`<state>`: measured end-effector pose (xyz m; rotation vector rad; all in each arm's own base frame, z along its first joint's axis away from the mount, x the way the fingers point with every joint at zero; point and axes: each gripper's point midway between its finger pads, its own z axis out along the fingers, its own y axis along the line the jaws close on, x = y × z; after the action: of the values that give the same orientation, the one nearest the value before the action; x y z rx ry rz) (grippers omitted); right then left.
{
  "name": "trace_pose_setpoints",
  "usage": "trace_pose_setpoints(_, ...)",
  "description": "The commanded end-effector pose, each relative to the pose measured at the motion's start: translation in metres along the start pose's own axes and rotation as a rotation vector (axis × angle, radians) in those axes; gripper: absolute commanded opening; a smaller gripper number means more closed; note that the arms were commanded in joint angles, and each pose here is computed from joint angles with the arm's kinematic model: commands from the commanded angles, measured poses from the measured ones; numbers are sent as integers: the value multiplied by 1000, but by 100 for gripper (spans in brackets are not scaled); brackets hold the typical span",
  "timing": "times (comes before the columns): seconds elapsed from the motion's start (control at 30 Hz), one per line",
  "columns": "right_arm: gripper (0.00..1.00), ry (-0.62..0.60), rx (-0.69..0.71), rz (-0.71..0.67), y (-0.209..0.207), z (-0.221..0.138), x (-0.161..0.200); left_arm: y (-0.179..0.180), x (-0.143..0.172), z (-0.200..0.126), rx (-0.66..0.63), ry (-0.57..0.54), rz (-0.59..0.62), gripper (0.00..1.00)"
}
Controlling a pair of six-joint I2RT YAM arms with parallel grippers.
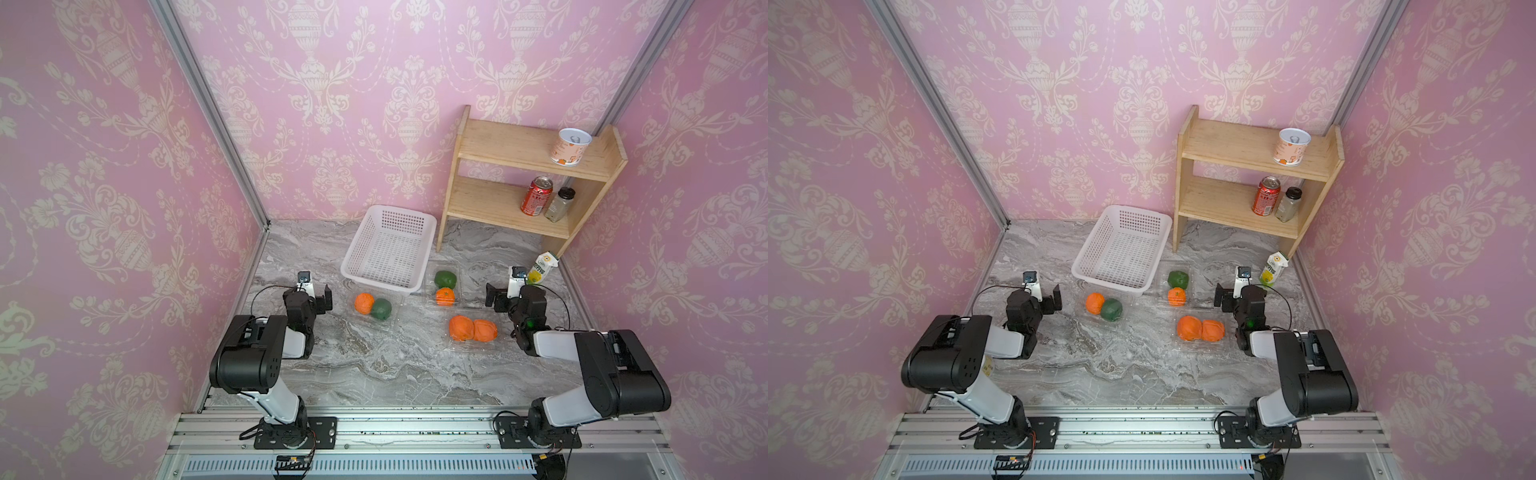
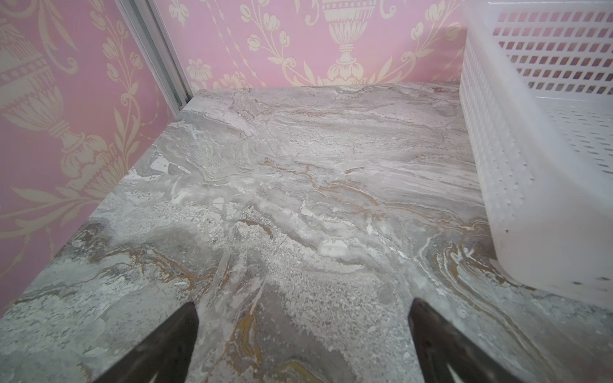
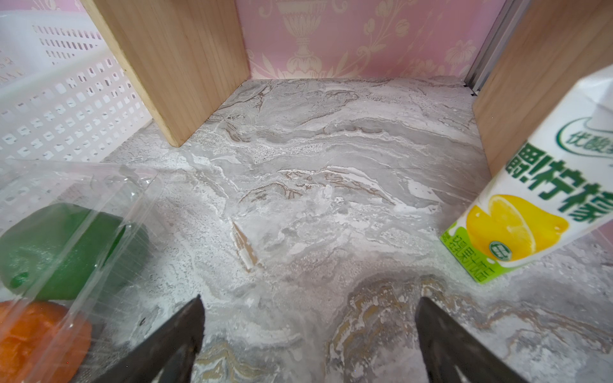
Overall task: Take oranges out of containers
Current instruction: Move the packing box to the center of the board.
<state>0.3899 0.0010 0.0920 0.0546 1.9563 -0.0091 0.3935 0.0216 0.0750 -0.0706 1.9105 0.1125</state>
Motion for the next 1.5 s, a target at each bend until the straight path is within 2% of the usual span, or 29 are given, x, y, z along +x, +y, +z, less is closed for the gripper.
trace_pose_setpoints(0.0,100,2,-4,-9,1,2,-1,-3,-3,-2,21,-13,0,99)
trace_pose_setpoints(0.27,100,2,-3,-7,0,3,-2,-4,-3,-2,26,-13,-1,99)
trace_pose_setpoints(0.4,100,6,-11,-3,1,3,-1,12,-2,1,-65,7,-30,99)
trace_pose_setpoints(0.67,100,-1,-12,-2,1,3,-4,11,-3,-1,-61,-1,-26,99)
trace_pose_setpoints(0.8,100,73,14,-6,-1,7,-16,21,-21,-16,-108,-44,-41,99)
trace_pose_setpoints(0.9,100,183,28,6,-2,14,-13,21,-33,-24,-124,-10,-42,99)
trace_pose_setpoints(0.97,100,200,2,-5,4,14,-11,22,-40,-31,-147,-6,-48,99)
trace_pose_setpoints(1.17,100,192,2,-7,10,-8,-35,-24,-68,-57,-100,-28,106,99)
trace_pose_setpoints(1.3,100,204,-26,26,18,-29,-46,-73,-76,-84,13,-27,208,99)
trace_pose_setpoints(1.4,100,260,-97,64,29,-44,-45,-104,-75,-108,104,-29,242,99)
trace_pose_setpoints(1.47,100,318,-80,100,27,-53,-39,-121,-72,-124,141,-33,279,99)
